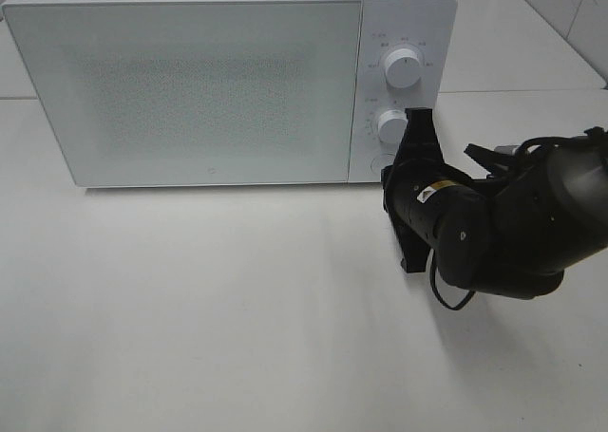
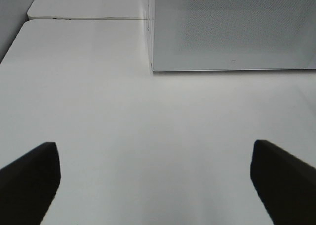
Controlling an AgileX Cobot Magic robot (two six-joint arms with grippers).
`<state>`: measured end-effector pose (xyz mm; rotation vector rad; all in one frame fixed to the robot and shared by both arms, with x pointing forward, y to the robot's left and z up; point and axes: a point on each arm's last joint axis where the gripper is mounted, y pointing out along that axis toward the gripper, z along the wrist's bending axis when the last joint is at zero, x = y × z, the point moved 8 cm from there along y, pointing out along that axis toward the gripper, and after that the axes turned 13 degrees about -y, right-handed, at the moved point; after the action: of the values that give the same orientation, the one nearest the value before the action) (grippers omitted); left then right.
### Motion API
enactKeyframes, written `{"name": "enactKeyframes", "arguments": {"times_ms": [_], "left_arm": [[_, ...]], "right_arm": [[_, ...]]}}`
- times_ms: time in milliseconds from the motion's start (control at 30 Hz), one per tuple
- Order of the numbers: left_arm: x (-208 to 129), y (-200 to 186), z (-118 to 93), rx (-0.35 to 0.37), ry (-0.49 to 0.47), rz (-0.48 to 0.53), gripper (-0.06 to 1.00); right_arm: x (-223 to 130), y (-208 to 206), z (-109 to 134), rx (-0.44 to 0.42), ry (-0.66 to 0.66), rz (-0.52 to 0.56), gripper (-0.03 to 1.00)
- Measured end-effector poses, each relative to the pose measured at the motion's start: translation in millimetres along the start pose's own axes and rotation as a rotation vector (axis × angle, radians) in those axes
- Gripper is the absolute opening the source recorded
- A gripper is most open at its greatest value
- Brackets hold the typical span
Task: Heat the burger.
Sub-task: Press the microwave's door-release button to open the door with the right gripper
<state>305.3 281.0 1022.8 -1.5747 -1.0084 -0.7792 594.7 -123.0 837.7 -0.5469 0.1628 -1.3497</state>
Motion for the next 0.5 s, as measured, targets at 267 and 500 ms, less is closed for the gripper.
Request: {"name": "enactKeyframes", "arguments": {"times_ms": [267,500], "left_arm": [[0,0,0,0.000,0.000,0.000,0.99],[0,0,0,0.000,0.000,0.000,0.99]], "right_arm": [[5,15,6,0.007,0.023,-0.007,0.00],[4,29,7,0.003,0.021,-0.001,0.00]]}}
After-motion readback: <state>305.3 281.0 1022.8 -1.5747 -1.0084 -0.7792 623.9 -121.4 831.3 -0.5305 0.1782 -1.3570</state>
